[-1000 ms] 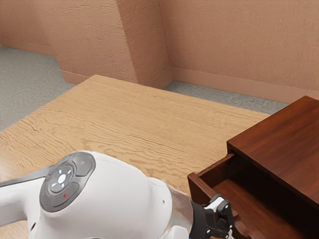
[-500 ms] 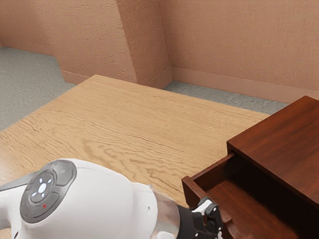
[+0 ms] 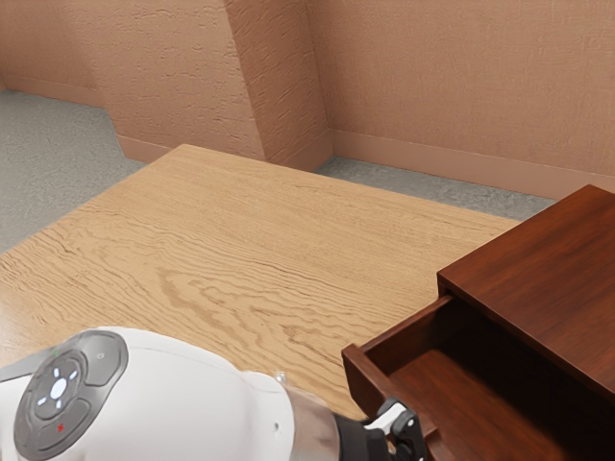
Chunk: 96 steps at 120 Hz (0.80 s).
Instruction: Pull the drawer handle with one arm to open the drawer
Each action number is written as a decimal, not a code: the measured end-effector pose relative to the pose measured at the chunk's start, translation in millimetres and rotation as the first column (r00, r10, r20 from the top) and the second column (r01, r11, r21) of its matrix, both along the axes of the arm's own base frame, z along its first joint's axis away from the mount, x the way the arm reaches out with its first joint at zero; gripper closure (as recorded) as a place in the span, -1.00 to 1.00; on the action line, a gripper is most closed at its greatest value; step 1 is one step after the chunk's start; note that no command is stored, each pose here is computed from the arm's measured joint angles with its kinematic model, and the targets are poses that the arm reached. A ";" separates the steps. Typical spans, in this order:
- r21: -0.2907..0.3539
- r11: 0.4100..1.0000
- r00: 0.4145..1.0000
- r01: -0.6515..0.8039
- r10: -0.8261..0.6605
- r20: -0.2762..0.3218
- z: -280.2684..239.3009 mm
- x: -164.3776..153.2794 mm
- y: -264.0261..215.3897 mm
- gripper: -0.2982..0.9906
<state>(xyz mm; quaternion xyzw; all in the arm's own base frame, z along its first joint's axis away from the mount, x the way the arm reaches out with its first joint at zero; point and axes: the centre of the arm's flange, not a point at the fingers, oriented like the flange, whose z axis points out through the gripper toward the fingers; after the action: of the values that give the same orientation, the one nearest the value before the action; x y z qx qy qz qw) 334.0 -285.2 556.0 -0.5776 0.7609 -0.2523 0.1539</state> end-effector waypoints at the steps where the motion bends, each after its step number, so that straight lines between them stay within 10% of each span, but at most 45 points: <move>1: 0.000 1.000 1.000 0.001 -0.001 0.000 0.0 -0.7 -0.5 0.52; 64: 0.026 1.000 0.998 -0.014 0.013 0.063 44.6 -63.5 -1.1 0.38; 78: -0.046 0.988 0.986 -0.145 0.140 -0.094 70.4 -12.6 62.8 0.00; 96: 0.031 0.981 0.953 -0.193 0.195 -0.233 109.5 60.8 77.6 -0.27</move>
<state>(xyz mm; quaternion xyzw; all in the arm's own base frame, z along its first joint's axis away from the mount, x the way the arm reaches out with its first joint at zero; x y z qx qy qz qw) 394.8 -207.6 665.5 -0.6748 0.7144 -0.1627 0.0889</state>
